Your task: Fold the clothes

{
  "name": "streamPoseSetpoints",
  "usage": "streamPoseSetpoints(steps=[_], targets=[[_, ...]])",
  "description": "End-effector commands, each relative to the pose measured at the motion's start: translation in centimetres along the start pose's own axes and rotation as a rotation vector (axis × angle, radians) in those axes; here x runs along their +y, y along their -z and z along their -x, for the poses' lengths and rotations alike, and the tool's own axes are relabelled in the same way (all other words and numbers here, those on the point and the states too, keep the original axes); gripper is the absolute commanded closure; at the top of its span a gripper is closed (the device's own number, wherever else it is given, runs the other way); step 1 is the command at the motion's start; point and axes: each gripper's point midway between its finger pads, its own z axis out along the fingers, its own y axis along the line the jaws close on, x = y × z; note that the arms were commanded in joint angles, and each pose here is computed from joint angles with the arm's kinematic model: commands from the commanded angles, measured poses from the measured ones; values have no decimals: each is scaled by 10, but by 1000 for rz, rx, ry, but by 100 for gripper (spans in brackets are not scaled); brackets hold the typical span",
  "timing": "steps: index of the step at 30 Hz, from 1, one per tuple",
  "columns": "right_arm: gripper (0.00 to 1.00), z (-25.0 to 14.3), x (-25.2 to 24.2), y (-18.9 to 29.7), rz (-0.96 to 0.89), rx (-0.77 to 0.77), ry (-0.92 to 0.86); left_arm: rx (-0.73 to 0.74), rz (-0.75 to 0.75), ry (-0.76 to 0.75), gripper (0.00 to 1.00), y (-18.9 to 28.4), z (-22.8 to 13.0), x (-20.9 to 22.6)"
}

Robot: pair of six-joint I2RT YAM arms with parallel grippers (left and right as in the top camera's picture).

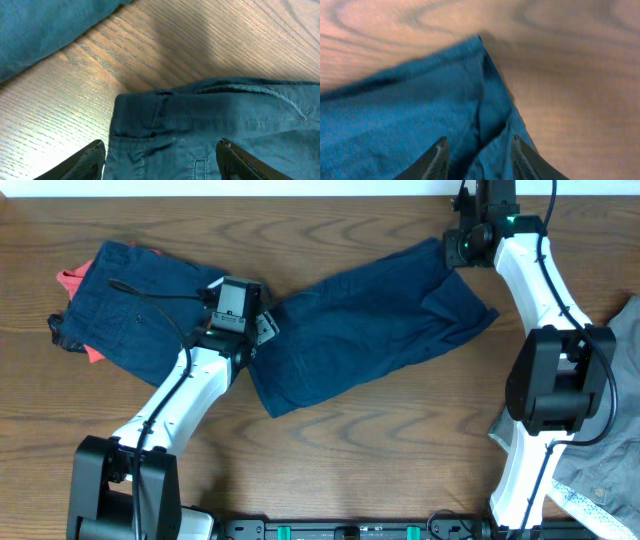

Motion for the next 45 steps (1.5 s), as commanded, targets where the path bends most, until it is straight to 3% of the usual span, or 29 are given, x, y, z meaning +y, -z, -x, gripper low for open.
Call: streamPoseSetpoints(steps=[1,8,18,19,21,23,26,35,40,45], targets=[[63,0,-5,25,-1,2,12,-15,-4,-24,28,3,8,3],[62,-62,26,31,110,234,184,183,-201,-41,30,11,-32,-33],[54,-110,39,-6,123,307,267,333,-142,-122,30,-14,-91,-32],[57,-113,39,-8,123,313,266,351,-127,-126,30,-19,-97,-29],[75,-121,35,-10,109,333,258,380,-100,-129,30,-29,-106,-24],[92,-123,11,-10,-29,354,142,407,-75,-130,30,-37,-115,-17],[98,-124,-30,-1,-262,350,-51,428,-55,-132,30,-42,-121,-12],[97,-127,-105,52,-490,291,-436,440,-48,-168,31,-41,-123,-9],[87,-164,-140,73,-533,420,-524,440,-50,-173,31,-41,-123,-9],[90,-182,-143,80,-440,496,-584,438,-51,-173,31,-41,-123,-9]])
